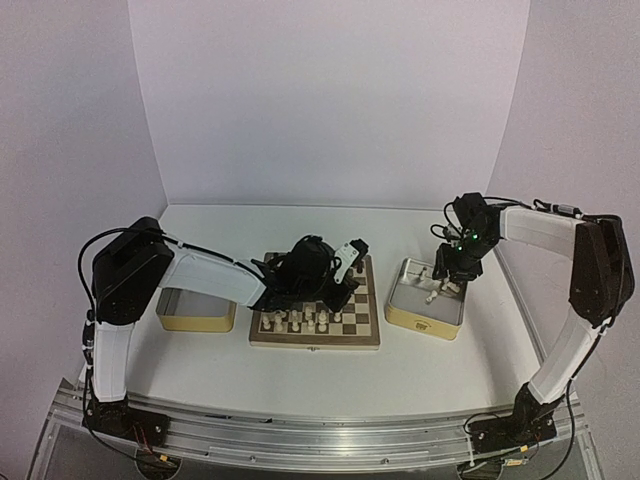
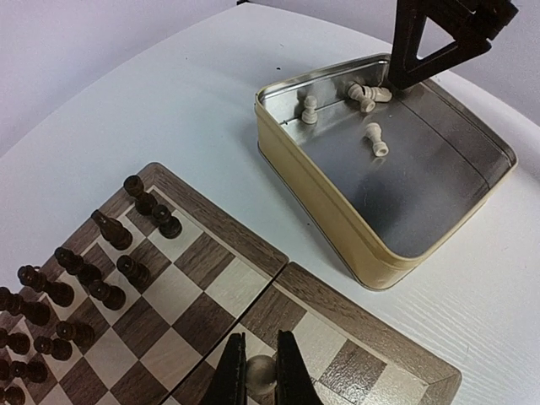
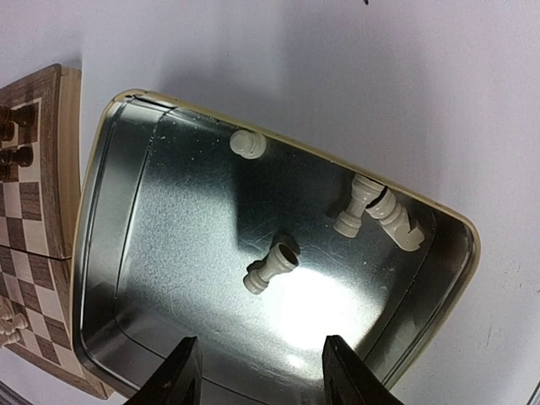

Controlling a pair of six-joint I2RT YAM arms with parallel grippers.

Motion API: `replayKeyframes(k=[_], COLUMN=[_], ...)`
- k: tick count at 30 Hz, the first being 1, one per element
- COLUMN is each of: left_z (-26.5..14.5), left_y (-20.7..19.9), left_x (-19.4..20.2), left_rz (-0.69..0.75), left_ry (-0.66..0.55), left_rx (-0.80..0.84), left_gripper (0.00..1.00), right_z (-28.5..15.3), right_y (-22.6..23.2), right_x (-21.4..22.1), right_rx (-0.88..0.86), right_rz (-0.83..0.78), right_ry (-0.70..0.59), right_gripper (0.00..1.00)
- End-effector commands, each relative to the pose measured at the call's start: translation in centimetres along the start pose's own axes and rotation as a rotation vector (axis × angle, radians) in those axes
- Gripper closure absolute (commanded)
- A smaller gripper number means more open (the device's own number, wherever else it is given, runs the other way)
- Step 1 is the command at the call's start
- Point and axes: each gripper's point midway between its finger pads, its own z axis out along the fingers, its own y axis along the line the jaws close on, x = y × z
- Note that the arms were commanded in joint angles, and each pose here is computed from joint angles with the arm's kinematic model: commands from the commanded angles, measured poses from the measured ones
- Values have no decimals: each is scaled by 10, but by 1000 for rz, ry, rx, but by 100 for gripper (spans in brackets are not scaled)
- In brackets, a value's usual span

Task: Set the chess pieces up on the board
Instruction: Place the chess piece on the chessboard.

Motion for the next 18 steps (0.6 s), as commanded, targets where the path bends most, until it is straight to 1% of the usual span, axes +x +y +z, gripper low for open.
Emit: replayKeyframes(k=[1, 18], left_z=[3, 22], left_y=[1, -5], left_x=[-17, 5], left_rz=[27, 5], left_ry=[-59, 11], left_rx=[-8, 24], left_gripper=[100, 100], right_z=[-12, -12], right_y=[1, 0], right_x=[-4, 1], right_rx=[-10, -8], right_rz=[12, 11], right_ry=[-36, -29], right_gripper=[52, 52])
